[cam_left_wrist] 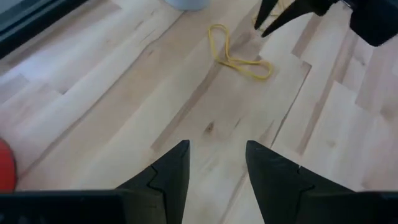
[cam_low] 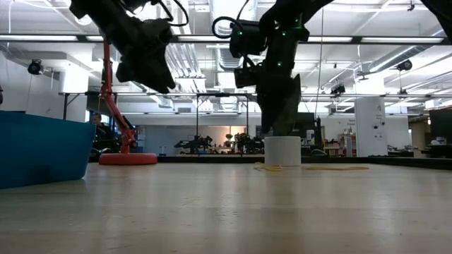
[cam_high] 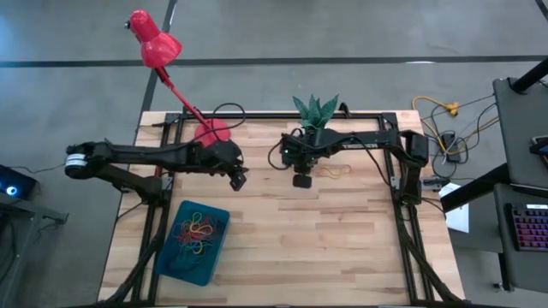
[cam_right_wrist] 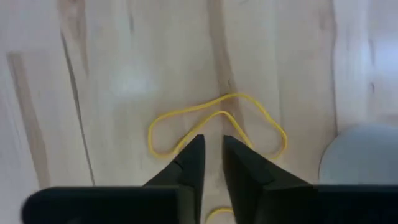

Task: Pick and place rubber bands into bin
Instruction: Put the yellow rubber band into the blue bin

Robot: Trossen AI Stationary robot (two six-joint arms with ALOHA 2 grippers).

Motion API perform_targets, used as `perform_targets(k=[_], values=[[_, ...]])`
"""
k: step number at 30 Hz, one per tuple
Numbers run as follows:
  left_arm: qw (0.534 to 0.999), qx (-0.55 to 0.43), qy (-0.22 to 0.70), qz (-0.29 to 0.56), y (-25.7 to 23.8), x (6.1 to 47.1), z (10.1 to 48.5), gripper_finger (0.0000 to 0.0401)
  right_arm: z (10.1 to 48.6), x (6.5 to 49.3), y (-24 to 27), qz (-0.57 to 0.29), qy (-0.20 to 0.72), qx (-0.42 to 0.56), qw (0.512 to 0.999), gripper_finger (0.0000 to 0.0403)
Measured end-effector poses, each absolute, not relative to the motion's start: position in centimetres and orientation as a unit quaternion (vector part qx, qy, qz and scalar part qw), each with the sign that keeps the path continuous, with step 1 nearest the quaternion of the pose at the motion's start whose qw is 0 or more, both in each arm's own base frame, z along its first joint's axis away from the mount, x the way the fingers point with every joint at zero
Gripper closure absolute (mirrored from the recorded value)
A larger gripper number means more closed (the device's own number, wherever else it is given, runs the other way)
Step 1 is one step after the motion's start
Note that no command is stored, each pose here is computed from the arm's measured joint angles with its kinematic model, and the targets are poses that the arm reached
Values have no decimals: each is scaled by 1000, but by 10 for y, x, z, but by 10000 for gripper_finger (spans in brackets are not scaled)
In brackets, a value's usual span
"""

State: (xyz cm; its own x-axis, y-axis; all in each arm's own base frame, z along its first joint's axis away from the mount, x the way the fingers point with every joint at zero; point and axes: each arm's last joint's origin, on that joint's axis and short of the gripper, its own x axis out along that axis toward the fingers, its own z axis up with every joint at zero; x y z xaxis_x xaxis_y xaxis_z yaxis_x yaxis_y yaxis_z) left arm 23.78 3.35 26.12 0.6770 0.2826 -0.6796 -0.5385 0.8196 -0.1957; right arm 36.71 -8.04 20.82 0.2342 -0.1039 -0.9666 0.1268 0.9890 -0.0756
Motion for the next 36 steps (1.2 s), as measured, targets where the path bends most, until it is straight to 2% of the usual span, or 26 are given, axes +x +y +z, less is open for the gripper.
perform_targets(k=[9, 15, 22, 28, 33, 36], values=[[900, -220, 320, 200, 30, 223, 274, 260, 209, 369, -71, -150, 600, 113, 778, 254], [905, -257, 289, 178, 27, 211, 288, 260, 209, 368, -72, -226, 582, 185, 759, 206], [909, -231, 302, 171, 26, 201, 290, 260, 206, 369, -73, -299, 548, 265, 735, 186], [906, -202, 332, 166, 25, 191, 289, 260, 184, 377, -74, -328, 546, 331, 696, 187], [914, -160, 341, 152, 25, 189, 290, 260, 168, 379, -75, -361, 547, 361, 664, 188], [916, -147, 340, 153, 27, 185, 292, 260, 166, 381, -75, -369, 540, 367, 661, 188]])
